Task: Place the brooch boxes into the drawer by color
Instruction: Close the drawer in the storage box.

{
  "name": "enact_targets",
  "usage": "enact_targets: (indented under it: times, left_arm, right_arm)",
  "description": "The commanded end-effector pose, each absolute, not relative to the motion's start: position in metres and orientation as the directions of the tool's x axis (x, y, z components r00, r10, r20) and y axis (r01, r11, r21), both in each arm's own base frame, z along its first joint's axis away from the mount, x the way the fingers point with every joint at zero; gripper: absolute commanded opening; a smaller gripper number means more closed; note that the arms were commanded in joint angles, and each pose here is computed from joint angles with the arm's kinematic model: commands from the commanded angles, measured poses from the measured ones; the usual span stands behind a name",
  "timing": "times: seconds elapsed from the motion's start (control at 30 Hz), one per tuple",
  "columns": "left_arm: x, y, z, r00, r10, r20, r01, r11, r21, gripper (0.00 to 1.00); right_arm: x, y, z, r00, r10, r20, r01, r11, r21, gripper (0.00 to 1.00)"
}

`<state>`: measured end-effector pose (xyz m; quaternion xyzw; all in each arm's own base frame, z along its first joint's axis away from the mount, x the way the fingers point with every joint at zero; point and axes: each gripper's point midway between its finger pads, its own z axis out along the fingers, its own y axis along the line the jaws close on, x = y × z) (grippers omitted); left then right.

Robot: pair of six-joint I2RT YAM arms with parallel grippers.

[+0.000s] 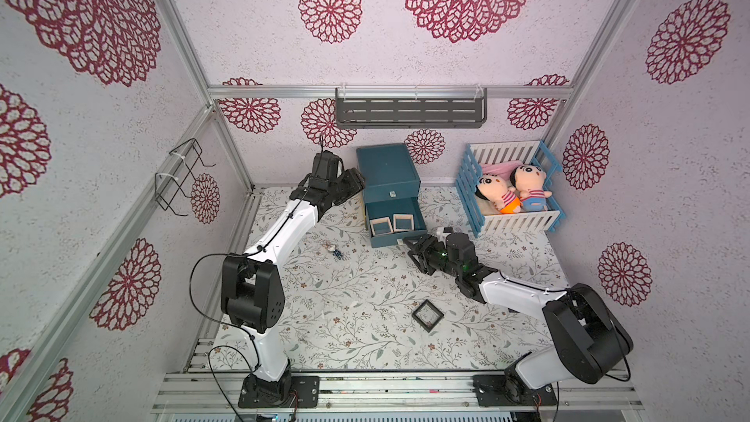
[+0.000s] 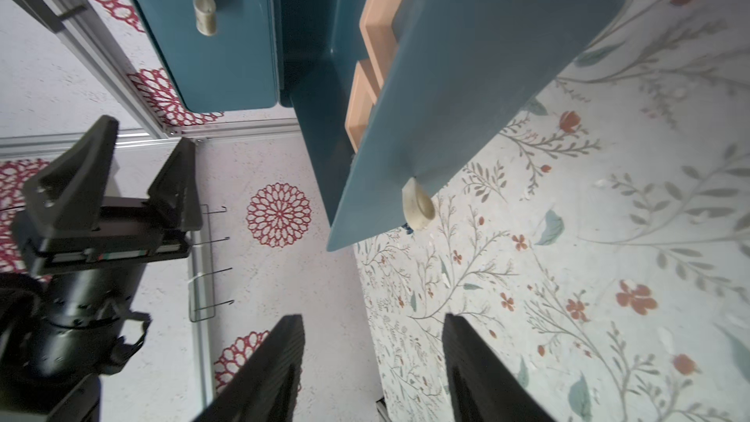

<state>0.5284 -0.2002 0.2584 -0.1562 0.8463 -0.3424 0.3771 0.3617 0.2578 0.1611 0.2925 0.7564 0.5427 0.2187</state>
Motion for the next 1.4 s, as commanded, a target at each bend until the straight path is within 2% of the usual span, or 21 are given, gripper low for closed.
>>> enact_targets:
  times: [0.0,0.2,0.4,0.6,0.77,1.1,1.2,1.3,1.37]
  left_arm:
    - [0.547,-0.204,0.26,-0.666,-0.523,-0.532,0.024,0.698,-0.716,0.6]
    - [0.567,-0.209,0.232,-0.702,-0.487,-0.519,0.007,0.725,-0.689,0.58]
    - [0.572,-0.209,0.213,-0.72,-0.478,-0.504,-0.016,0.737,-0.676,0.54]
    - [0.571,-0.208,0.205,-0.729,-0.476,-0.492,-0.033,0.742,-0.669,0.5]
    - [0.569,-0.208,0.206,-0.731,-0.469,-0.495,-0.031,0.748,-0.663,0.49]
    - [0.569,-0.209,0.207,-0.733,-0.467,-0.495,-0.025,0.746,-0.666,0.48]
    - [0.568,-0.21,0.208,-0.734,-0.465,-0.494,-0.025,0.745,-0.666,0.48]
    - [0.567,-0.21,0.207,-0.736,-0.466,-0.491,-0.028,0.745,-0.666,0.48]
    - [0.566,-0.209,0.207,-0.736,-0.467,-0.489,-0.031,0.745,-0.666,0.48]
  right_arm:
    - [0.37,0.267,0.19,-0.736,0.675,0.047,0.144,0.088,0.986,0.59]
    - [0.374,0.271,0.177,-0.734,0.672,0.101,0.179,0.047,0.983,0.56]
    - [0.375,0.271,0.161,-0.728,0.675,0.118,0.206,0.051,0.977,0.55]
    - [0.383,0.267,0.147,-0.708,0.693,0.134,0.22,0.037,0.975,0.44]
    - [0.395,0.268,0.144,-0.702,0.699,0.134,0.217,0.031,0.976,0.4]
    - [0.408,0.27,0.132,-0.686,0.711,0.156,0.233,0.011,0.973,0.25]
    - [0.409,0.269,0.132,-0.678,0.718,0.158,0.234,0.007,0.972,0.15]
    - [0.412,0.267,0.137,-0.668,0.728,0.151,0.216,-0.004,0.976,0.0]
    - [0.413,0.267,0.141,-0.666,0.731,0.148,0.203,-0.013,0.979,0.0]
